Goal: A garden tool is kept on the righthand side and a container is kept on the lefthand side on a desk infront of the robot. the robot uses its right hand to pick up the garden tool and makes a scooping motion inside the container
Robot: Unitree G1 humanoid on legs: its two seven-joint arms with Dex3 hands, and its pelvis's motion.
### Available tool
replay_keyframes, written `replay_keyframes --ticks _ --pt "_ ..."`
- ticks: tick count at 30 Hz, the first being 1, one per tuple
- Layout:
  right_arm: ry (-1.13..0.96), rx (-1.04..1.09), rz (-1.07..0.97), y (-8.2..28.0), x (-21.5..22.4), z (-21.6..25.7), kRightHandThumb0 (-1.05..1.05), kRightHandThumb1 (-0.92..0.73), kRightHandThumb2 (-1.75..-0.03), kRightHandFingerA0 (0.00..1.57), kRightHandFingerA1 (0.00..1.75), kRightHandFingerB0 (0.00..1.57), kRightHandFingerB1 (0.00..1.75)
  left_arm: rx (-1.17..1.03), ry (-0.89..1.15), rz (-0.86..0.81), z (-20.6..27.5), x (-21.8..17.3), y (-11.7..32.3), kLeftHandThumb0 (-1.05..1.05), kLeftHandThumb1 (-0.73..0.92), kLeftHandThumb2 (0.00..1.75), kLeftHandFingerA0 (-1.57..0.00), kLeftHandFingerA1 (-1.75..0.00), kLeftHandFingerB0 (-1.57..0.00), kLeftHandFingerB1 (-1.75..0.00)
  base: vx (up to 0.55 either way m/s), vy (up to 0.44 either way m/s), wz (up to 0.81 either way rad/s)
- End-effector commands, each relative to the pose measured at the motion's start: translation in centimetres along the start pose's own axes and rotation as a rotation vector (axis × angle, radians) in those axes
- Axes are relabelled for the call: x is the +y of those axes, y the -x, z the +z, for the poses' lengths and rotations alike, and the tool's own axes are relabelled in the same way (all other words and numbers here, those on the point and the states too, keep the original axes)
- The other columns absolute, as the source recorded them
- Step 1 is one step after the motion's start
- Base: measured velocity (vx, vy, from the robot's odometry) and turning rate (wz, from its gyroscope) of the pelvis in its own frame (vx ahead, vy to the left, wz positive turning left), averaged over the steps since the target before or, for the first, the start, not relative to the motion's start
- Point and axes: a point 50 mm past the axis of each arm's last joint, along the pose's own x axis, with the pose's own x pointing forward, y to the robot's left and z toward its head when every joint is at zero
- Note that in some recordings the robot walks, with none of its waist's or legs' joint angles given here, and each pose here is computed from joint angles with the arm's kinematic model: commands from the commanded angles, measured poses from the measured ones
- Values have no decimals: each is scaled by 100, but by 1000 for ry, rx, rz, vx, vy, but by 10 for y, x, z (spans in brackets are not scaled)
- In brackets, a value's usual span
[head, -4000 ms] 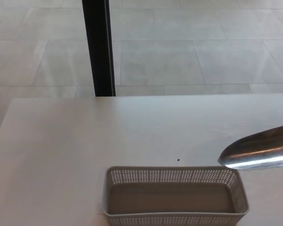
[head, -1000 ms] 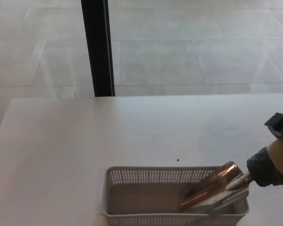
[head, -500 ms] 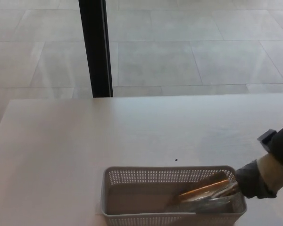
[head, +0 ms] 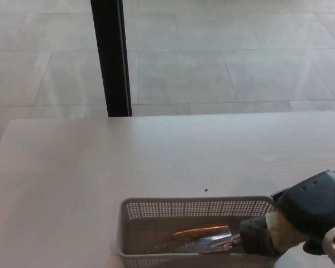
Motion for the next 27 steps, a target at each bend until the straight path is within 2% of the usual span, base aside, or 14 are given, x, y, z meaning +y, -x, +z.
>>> replay_keyframes --ticks 1,2,3,10,13,14,15,17,19,20,21,22,23,27 --pt "23 -61 17 -2 5 20 -46 -68 -78 98 175 84 95 -15 2 5 2 6 1 -51 56 57 -79 -96 -69 -49 0 0 0" --pt "21 -66 0 -3 5 21 -46 -68 -78 98 175 84 95 -16 3 7 1 6 1 -51 56 57 -79 -96 -69 -49 0 0 0" --pt "-11 -72 -20 -4 3 22 -44 -64 -78 98 173 77 70 -16 -12 7 2 6 1 -51 57 57 -74 -77 -68 -48 0 0 0" --pt "-77 -107 -91 -7 4 31 -42 -64 -84 99 175 87 85 -30 -14 -1 3 5 1 -51 57 57 -79 -115 -70 -49 0 0 0" --pt "-122 -111 -135 -10 4 33 -38 -62 -90 99 175 85 76 -23 -18 5 3 5 0 -50 56 57 -76 -102 -71 -49 0 0 0" --pt "-140 -111 -146 -10 4 32 -37 -58 -95 95 175 83 89 -21 -15 6 3 5 1 -51 56 57 -78 -93 -71 -49 0 0 0" --pt "-193 -111 -164 -11 2 30 -36 -59 -92 99 175 77 117 -22 -11 8 3 6 1 -52 55 57 -83 -104 -70 -49 0 0 0" --pt "-279 -109 -198 -12 1 28 -37 -55 -89 96 175 82 121 -18 -7 14 3 6 0 -51 55 56 -80 -101 -70 -49 0 0 0" --pt "-405 -82 -169 -13 -1 22 -35 -49 -100 99 175 86 91 -17 -9 8 3 6 0 -50 55 57 -84 -104 -71 -49 0 0 0" --pt "-503 -72 -178 -14 -3 18 -33 -46 -106 99 175 88 91 -17 -12 11 3 6 0 -50 55 57 -83 -101 -71 -49 0 0 0" --pt "-683 -55 -212 -15 -5 10 -33 -49 -113 99 175 80 129 -21 -23 9 5 7 0 -52 55 57 -85 -111 -72 -49 0 0 0" --pt "-733 -50 -224 -15 -6 7 -33 -49 -113 99 175 80 129 -23 -26 7 5 7 0 -52 55 57 -85 -111 -72 -49 0 0 0" --pt "-778 -32 -219 -16 -8 3 -38 -49 -120 94 175 79 151 -27 -25 9 7 7 0 -50 55 56 -82 -103 -71 -50 0 0 0" --pt "-1040 6 -256 -13 -17 -16 -32 -44 -131 94 175 81 165 -25 -44 14 8 8 0 -51 57 57 -83 -83 -69 -48 0 0 0"
